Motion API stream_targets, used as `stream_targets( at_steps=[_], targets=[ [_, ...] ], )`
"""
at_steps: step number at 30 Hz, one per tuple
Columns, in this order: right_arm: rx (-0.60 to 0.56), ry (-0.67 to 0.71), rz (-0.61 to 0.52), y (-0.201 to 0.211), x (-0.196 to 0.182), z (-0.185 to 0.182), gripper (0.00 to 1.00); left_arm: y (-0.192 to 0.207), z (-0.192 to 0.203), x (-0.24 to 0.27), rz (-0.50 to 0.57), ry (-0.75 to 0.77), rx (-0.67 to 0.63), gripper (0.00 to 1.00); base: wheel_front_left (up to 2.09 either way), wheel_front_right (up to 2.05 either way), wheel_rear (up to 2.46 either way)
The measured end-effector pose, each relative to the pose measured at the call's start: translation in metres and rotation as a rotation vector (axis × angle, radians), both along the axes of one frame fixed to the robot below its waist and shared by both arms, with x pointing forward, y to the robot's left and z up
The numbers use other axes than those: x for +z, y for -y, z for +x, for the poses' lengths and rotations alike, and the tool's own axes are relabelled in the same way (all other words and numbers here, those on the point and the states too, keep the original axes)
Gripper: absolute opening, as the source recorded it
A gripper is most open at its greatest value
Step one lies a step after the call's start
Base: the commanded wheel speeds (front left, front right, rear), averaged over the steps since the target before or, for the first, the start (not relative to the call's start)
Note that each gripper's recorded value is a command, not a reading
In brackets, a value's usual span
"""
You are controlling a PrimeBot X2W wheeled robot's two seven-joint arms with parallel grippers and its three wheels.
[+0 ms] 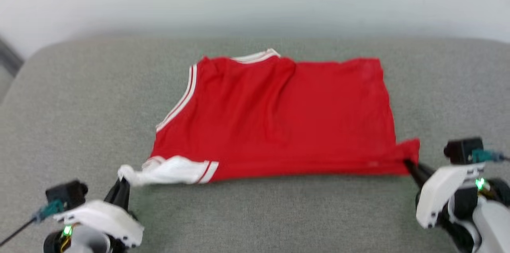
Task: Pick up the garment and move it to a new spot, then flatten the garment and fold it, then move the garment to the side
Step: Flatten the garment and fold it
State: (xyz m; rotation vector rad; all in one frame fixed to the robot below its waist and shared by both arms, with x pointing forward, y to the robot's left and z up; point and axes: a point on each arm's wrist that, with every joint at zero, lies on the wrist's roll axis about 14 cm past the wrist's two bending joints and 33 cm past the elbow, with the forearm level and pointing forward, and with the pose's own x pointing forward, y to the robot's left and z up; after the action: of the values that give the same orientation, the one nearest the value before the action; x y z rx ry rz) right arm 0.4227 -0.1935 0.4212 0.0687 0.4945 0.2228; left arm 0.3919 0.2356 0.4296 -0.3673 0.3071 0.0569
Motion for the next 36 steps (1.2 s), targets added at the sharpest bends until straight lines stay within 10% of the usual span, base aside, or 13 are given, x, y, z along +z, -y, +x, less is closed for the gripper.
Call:
stream_targets(
  at_steps=[14,36],
  targets=[
    [-0.058,-0.074,0.027,0.002,0.001,-0.089,0.00,0.007,-0.078,0.031,-0.038,-0.002,0.056,0.00,0.00,0.00,0.00],
    [0.012,-0.182,-0.047,-0.018,-0.029,-0.005,0.00,0.045,0.049,0.004,-0.037,-0.013,-0.107,0.00,0.00,0.00,0.00]
  ],
)
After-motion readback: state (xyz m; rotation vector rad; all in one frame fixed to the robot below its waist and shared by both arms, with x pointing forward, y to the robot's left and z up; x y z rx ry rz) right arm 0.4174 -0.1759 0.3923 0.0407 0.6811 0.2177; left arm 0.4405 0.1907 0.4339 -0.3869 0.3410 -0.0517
